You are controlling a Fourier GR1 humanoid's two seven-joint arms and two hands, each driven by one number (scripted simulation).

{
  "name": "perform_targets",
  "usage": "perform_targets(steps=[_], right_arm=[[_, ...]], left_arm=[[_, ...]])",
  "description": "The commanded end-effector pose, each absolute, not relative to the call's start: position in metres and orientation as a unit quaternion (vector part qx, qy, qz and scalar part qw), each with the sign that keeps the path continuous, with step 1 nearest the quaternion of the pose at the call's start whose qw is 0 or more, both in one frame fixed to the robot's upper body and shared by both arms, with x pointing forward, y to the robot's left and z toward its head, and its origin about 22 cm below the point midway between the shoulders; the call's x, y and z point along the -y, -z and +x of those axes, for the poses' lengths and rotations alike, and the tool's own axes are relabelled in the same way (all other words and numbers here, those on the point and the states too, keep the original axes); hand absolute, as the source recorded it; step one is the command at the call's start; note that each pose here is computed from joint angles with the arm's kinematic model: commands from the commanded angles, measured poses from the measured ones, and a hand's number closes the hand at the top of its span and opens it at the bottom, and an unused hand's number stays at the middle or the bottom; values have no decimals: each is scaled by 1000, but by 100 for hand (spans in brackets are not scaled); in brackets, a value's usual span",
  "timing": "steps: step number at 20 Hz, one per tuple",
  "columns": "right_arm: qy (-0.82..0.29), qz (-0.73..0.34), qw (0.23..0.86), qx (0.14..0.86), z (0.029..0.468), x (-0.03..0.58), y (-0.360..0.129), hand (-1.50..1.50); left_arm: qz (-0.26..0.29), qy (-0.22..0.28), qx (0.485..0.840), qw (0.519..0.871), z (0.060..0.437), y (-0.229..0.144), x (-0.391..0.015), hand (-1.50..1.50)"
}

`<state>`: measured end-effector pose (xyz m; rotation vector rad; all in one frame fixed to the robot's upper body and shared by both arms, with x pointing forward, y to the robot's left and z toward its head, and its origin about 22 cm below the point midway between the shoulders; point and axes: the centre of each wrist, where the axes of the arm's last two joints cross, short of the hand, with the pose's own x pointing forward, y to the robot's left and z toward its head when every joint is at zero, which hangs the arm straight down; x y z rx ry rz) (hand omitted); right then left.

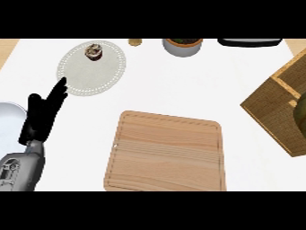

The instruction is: Pick the squash from the cutting board and place it in the basket

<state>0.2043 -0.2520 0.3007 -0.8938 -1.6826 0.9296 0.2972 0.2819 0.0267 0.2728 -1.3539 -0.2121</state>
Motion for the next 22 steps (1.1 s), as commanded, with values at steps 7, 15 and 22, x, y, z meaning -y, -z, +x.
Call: perform_targets(steps=[7, 15, 22], right_arm=[[-405, -448, 506, 616, 265, 351, -321, 150], [-434, -398, 498, 637, 297, 409, -278, 150], [-454, -392, 507, 619, 319, 417, -245, 150]], left_arm=[[124, 94, 630, 760, 295, -20, -277, 0], [112, 93, 629, 764, 299, -31, -282, 0], [125, 95, 630, 761, 308, -22, -279, 0]])
